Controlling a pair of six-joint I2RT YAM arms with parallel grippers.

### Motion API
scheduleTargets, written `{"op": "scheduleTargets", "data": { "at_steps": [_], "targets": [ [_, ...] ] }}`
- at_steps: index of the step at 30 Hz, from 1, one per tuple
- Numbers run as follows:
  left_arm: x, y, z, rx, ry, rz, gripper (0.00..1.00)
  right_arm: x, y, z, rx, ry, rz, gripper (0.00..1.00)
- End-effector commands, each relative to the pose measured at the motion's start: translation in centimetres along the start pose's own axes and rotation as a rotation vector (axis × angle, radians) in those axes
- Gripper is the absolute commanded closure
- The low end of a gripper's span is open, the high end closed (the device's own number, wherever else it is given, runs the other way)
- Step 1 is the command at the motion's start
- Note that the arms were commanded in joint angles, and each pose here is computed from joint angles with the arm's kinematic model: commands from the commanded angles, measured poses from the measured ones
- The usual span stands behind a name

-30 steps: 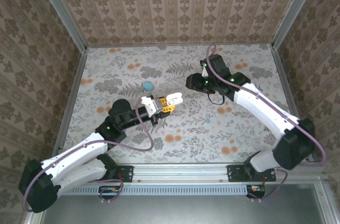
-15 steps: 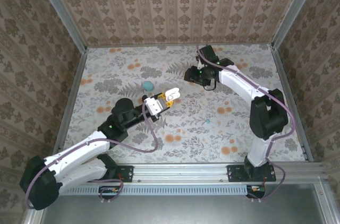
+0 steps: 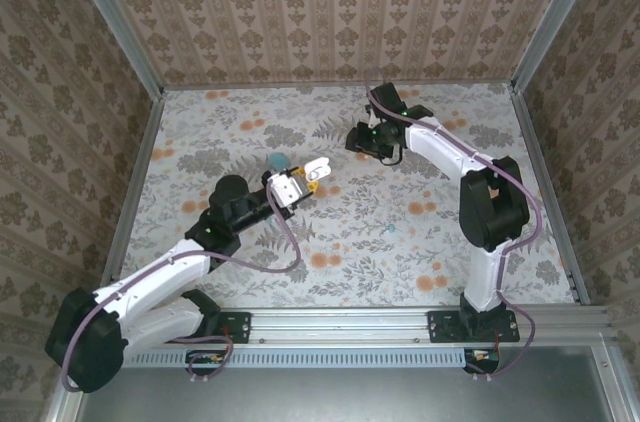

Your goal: Insert wireless bluetooth earbuds into charging case

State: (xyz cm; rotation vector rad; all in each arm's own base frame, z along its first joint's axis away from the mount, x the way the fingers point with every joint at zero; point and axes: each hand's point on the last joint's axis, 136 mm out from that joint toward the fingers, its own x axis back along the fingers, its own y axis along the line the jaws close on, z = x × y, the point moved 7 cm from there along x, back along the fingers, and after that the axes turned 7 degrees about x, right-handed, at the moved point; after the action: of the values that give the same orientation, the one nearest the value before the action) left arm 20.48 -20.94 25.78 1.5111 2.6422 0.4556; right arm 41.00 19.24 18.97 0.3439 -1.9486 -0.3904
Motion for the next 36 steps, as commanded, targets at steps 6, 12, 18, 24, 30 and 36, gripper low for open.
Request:
{"op": "scheduleTargets", "data": {
  "at_steps": [6,12,18,24,30,36],
  "targets": [
    [-0.1,1.3,-0.9,0.147,-0.077,0.056,1.00,-1.8,-1.5,0.4,-0.018,0.088,0.094,0.56],
    [0.2,1.7,-0.6,0.200,-0.086,0.073,1.00,-3.1,-2.5,-0.3,0.005,0.106,0.187,0.55],
    [-0.1,2.8,-0.2,0.333,-0.116,0.139,1.00,-4.5,-3.3,-0.6,0.016,0.138,0.233,0.55],
    [-1.1,3.5,0.1,0.449,-0.133,0.247,1.00,-5.3,-3.9,-0.6,0.019,0.155,0.250,0.54],
    [-1.6,3.8,0.1,0.451,-0.119,0.246,1.00,-5.8,-4.6,-0.7,0.019,0.161,0.260,0.55],
    [-1.7,3.9,0.2,0.450,-0.114,0.241,1.00,-6.4,-4.9,-1.1,0.019,0.159,0.258,0.55]
  ]
}}
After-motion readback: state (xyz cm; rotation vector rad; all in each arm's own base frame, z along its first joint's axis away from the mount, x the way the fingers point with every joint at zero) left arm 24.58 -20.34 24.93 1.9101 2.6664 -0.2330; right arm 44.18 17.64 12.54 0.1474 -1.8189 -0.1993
